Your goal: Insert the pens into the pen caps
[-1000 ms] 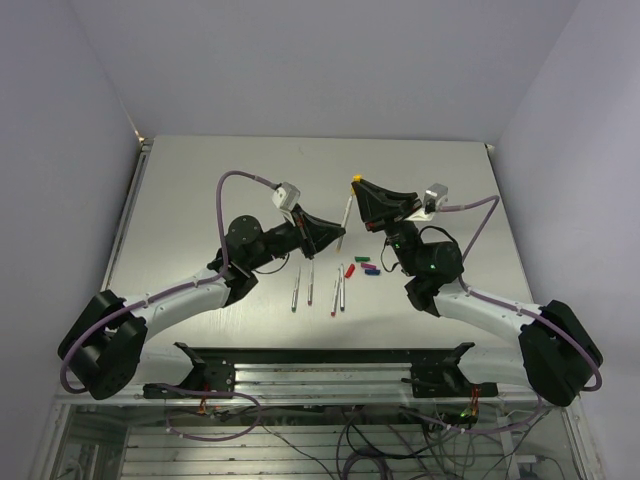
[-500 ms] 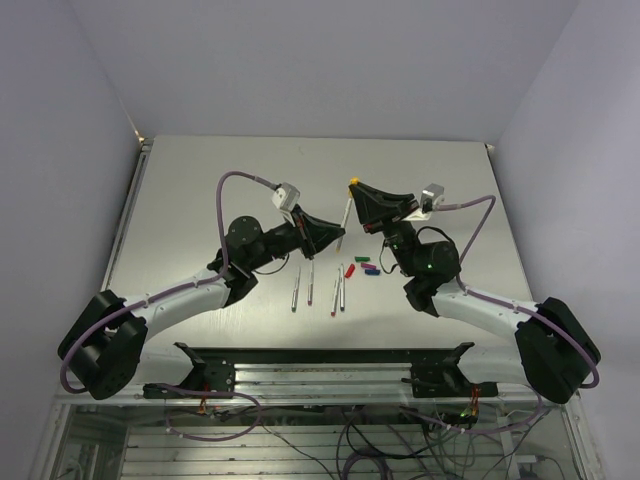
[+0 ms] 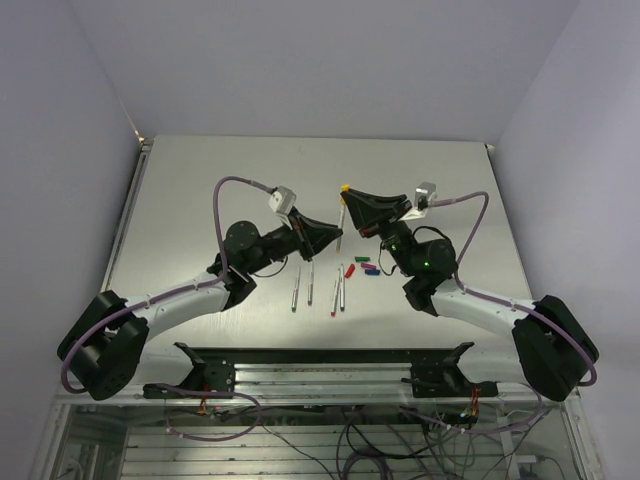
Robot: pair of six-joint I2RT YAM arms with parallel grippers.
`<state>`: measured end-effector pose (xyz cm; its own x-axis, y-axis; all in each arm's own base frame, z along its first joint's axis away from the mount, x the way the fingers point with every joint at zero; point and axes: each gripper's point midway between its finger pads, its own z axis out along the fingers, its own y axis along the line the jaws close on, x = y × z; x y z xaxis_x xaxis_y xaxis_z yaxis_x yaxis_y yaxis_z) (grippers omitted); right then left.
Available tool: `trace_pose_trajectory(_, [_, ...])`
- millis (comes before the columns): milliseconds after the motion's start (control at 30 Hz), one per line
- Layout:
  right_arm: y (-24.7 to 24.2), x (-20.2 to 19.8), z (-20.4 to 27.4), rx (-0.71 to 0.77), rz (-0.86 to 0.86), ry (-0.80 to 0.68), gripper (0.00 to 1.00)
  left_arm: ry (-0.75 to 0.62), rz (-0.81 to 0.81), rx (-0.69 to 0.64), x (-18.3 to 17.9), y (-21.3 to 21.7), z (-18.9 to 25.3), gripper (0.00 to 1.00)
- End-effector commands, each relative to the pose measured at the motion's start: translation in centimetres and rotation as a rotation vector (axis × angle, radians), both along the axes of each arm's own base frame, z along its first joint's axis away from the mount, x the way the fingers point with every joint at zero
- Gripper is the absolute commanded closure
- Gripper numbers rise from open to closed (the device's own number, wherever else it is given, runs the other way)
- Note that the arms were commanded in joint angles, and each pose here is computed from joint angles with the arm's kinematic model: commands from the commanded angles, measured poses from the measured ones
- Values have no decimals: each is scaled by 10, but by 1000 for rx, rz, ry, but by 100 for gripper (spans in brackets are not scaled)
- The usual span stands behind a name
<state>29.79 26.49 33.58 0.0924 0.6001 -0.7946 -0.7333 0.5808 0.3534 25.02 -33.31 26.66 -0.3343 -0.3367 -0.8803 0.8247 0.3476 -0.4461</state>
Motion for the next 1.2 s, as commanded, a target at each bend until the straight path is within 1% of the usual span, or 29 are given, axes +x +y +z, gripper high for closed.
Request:
trace_pose_trajectory(0, [15,-9,-25,-27,110,72,100,-100,21,-111,-3,5,36,93])
trace_pose_trajectory(233, [29,-16,-45,-74,199,123,100,-137,54,-180,-2,12,57,93])
trace_pose_trajectory(367, [40,-22,-58,-101,275,155,100,-177,51,-201,-4,13,71,93])
trace_pose_trajectory(500, [45,-27,-69,-112,324,184,100,-202,82,-222,-4,20,79,93])
trace_pose_trajectory(833, [42,-25,-93,-125,315,266,100,-231,198,-225,0,43,89,93])
trace_pose_trajectory(1167, [44,-24,-112,-159,317,323,100,-245,213,-233,2,45,95,93])
